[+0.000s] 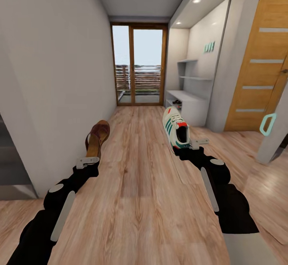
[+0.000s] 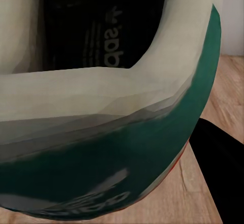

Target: Pick up the two gym shoes and the two sandals from the corridor floor and place them onto the hallstand (shoe rack) in the corridor, making sure they are on the rack and not on the floor. Arrange them so the two gym shoes are next to each other and the two sandals are next to each other.

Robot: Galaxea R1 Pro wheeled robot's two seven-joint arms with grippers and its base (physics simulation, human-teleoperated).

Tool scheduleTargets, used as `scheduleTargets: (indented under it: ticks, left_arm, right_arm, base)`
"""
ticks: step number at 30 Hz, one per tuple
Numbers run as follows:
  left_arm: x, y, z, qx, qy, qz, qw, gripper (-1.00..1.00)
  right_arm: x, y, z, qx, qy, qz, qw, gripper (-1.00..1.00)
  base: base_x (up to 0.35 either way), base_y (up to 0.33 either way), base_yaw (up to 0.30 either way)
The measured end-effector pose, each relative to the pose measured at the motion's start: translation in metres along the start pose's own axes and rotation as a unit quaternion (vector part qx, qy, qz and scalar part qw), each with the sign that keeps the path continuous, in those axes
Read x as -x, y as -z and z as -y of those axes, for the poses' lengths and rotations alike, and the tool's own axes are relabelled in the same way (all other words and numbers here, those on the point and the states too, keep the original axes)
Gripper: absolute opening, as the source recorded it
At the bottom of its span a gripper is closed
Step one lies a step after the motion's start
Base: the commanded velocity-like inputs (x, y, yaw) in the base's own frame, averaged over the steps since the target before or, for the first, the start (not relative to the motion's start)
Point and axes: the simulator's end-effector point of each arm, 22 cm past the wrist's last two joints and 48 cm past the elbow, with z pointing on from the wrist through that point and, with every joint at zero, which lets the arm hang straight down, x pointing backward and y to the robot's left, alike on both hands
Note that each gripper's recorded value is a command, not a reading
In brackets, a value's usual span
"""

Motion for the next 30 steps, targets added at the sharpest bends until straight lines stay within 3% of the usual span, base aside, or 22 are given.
scheduleTargets:
  ticks: [30]
  left_arm:
    - [0.0000,0.0000,0.0004,-0.001,0.001,0.000,1.0000,-1.00]
  right_arm:
    - [-0.0001,-0.0001,-0.0007,0.001,-0.001,0.000,1.0000,-1.00]
  base:
    - [0.344,0.000,0.000]
